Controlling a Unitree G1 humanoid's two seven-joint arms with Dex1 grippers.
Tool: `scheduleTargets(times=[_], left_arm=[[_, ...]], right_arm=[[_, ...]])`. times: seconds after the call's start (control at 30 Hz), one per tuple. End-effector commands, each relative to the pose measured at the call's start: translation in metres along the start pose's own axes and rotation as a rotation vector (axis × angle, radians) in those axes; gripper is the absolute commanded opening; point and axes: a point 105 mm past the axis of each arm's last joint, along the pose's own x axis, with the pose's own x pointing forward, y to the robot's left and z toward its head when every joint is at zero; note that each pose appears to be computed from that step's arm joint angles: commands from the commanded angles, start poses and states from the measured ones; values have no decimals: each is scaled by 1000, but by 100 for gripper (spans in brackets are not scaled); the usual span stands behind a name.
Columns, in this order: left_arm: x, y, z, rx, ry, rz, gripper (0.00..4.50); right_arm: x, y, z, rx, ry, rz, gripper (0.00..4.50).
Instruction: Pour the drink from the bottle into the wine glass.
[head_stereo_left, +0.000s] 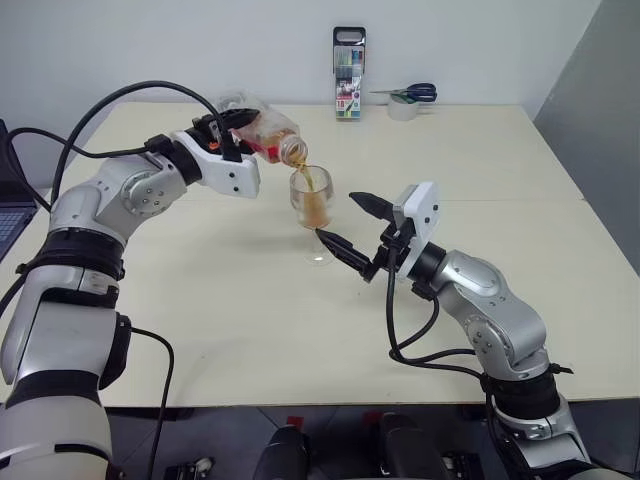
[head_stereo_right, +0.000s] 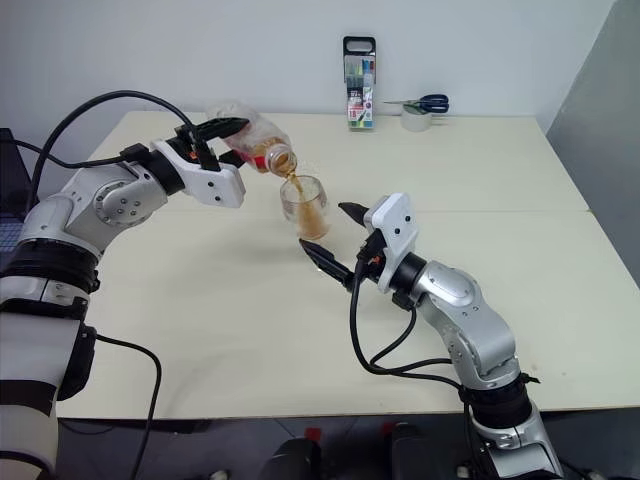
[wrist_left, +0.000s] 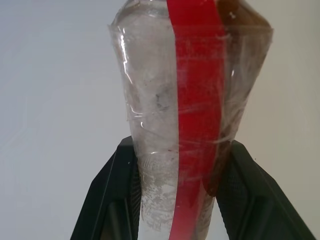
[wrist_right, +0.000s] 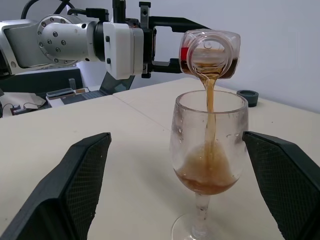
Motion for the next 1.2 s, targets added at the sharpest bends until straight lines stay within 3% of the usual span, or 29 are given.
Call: scheduleTargets(times=[0.03, 0.7, 0.97, 1.2], left_arm=[[0, 28, -1, 47, -4, 71, 166], [4, 26, 0, 0, -7, 82, 166], [2, 7, 0, -314, 29, 115, 166], [-26, -22, -28, -877, 241, 219, 166]], right_arm=[[1, 1, 15, -30, -57, 7, 450], [0, 3, 14, -33, -55, 9, 450], [1, 7, 19, -63, -66, 33, 450], [1, 19, 23, -90, -57, 120, 450]])
